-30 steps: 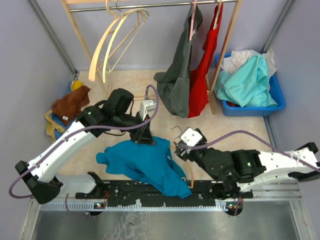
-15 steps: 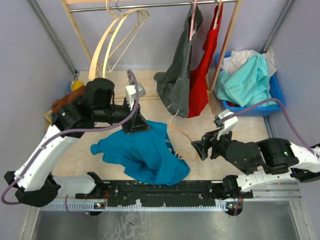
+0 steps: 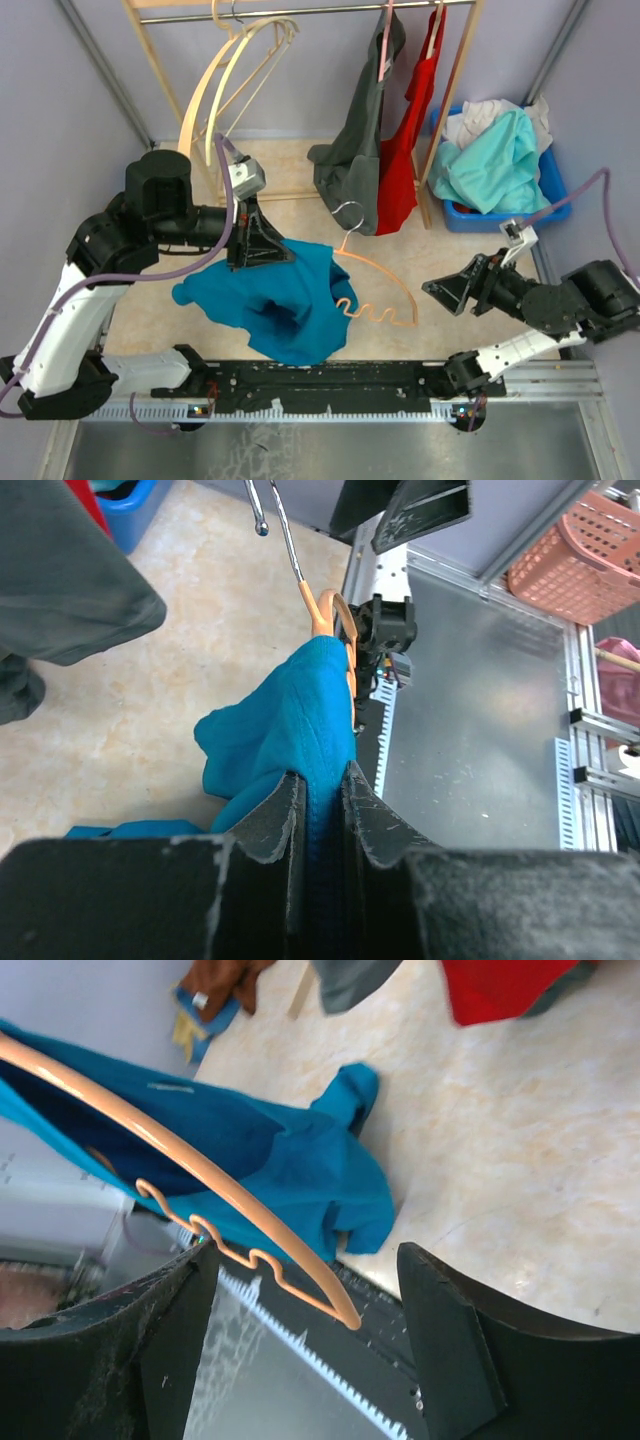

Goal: Place the t-shirt on the hanger

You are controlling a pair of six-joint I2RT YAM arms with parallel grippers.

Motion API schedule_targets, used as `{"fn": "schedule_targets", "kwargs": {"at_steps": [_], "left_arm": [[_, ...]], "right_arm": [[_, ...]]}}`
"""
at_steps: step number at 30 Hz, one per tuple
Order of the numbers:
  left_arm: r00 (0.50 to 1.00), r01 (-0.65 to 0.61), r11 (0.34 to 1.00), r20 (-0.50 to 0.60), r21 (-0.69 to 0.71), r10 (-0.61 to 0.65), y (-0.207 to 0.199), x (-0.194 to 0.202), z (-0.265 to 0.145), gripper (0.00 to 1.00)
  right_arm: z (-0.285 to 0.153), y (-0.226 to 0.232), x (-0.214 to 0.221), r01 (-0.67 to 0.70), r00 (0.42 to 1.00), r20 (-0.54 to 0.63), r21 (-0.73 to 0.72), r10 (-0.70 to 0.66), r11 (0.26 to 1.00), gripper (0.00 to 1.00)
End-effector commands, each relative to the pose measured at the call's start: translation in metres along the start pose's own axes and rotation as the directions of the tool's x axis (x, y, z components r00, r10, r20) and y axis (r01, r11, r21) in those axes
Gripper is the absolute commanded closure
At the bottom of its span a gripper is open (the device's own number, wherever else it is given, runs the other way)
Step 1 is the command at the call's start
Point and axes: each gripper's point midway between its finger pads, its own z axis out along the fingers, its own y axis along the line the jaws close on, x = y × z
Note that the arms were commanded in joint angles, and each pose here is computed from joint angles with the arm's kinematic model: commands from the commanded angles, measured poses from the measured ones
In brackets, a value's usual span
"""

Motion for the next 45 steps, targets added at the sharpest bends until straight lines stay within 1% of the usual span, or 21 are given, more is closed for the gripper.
{"fn": "schedule_targets", "kwargs": {"at_steps": [1,9,10,12,14,15,16,18,20,22,25,28,29,30,31,32,34,36,39,40,45], "left_arm": [[0.992,-0.098,0.988,0.088,0.119,0.088,-0.029,-0.023,-0.010,1.00],[0.992,-0.103,0.982,0.090,0.157,0.090,-0.035,-0.020,-0.011,1.00],[0.992,-0.104,0.982,0.091,0.159,0.090,-0.035,-0.021,-0.011,1.00],[0.992,-0.102,0.982,0.088,0.159,0.089,-0.034,-0.020,-0.009,1.00],[0.992,-0.100,0.984,0.086,0.150,0.088,-0.033,-0.019,-0.009,1.00],[0.992,-0.101,0.984,0.086,0.146,0.089,-0.033,-0.018,-0.010,1.00],[0.993,-0.099,0.985,0.083,0.142,0.088,-0.032,-0.016,-0.010,1.00],[0.993,-0.094,0.986,0.077,0.135,0.084,-0.030,-0.014,-0.009,1.00],[0.995,-0.085,0.988,0.066,0.128,0.078,-0.027,-0.011,-0.007,1.00],[0.996,-0.080,0.989,0.057,0.123,0.073,-0.024,-0.009,-0.005,1.00],[0.996,-0.078,0.989,0.054,0.122,0.072,-0.023,-0.008,-0.003,1.00],[0.996,-0.082,0.990,0.052,0.114,0.076,-0.021,-0.006,-0.003,1.00],[0.996,-0.080,0.990,0.049,0.113,0.075,-0.021,-0.005,-0.003,1.00],[0.996,-0.078,0.990,0.047,0.114,0.073,-0.021,-0.004,-0.003,1.00],[0.997,-0.075,0.991,0.043,0.113,0.071,-0.020,-0.003,-0.002,1.00],[0.997,-0.072,0.991,0.041,0.114,0.068,-0.019,-0.001,-0.001,1.00],[0.997,-0.070,0.990,0.041,0.119,0.065,-0.020,0.000,-0.001,1.00],[0.997,-0.072,0.990,0.043,0.122,0.067,-0.021,0.001,-0.001,1.00],[0.997,-0.073,0.989,0.041,0.125,0.068,-0.020,0.004,-0.001,1.00],[0.997,-0.071,0.989,0.039,0.128,0.067,-0.020,0.005,0.000,1.00],[0.997,-0.072,0.989,0.039,0.131,0.067,-0.020,0.005,0.001,1.00]], "right_arm": [[0.010,-0.004,-0.004,-0.111,0.992,0.051,-0.050,0.114,0.993,0.29],[0.012,0.010,-0.026,-0.081,0.986,0.132,-0.127,0.098,0.989,0.31],[0.012,0.018,-0.031,-0.044,0.984,0.165,-0.130,0.065,0.991,0.31],[0.013,0.034,-0.041,0.099,0.966,0.249,-0.096,-0.073,0.990,0.31],[0.012,0.047,-0.050,0.215,0.930,0.306,-0.007,-0.202,0.977,0.30],[0.009,0.058,-0.059,0.170,0.938,0.311,-0.016,-0.157,0.985,0.31],[0.007,0.066,-0.068,0.301,0.897,0.343,-0.011,-0.279,0.954,0.32],[0.008,0.075,-0.088,0.330,0.844,0.429,0.056,-0.321,0.942,0.30],[0.012,0.099,-0.097,0.427,0.780,0.445,0.136,-0.440,0.894,0.29],[0.016,0.120,-0.114,0.473,0.726,0.457,0.213,-0.515,0.855,0.27],[0.041,0.153,-0.126,0.561,0.635,0.426,0.319,-0.645,0.763,0.25],[0.067,0.168,-0.143,0.582,0.615,0.402,0.348,-0.678,0.735,0.22],[0.081,0.158,-0.149,0.589,0.623,0.364,0.365,-0.693,0.721,0.22],[0.092,0.150,-0.158,0.575,0.653,0.347,0.353,-0.674,0.738,0.22],[0.106,0.151,-0.159,0.547,0.708,0.357,0.268,-0.609,0.793,0.22],[0.112,0.138,-0.165,0.513,0.735,0.346,0.277,-0.582,0.813,0.22],[0.119,0.121,-0.166,0.481,0.778,0.323,0.247,-0.539,0.841,0.22],[0.110,0.101,-0.167,0.425,0.821,0.315,0.221,-0.476,0.878,0.22],[0.107,0.071,-0.157,0.354,0.874,0.283,0.185,-0.395,0.917,0.21],[0.106,0.055,-0.155,0.330,0.890,0.259,0.201,-0.374,0.923,0.21],[0.115,0.015,-0.110,0.237,0.962,0.108,0.120,-0.249,0.964,0.21]]}}
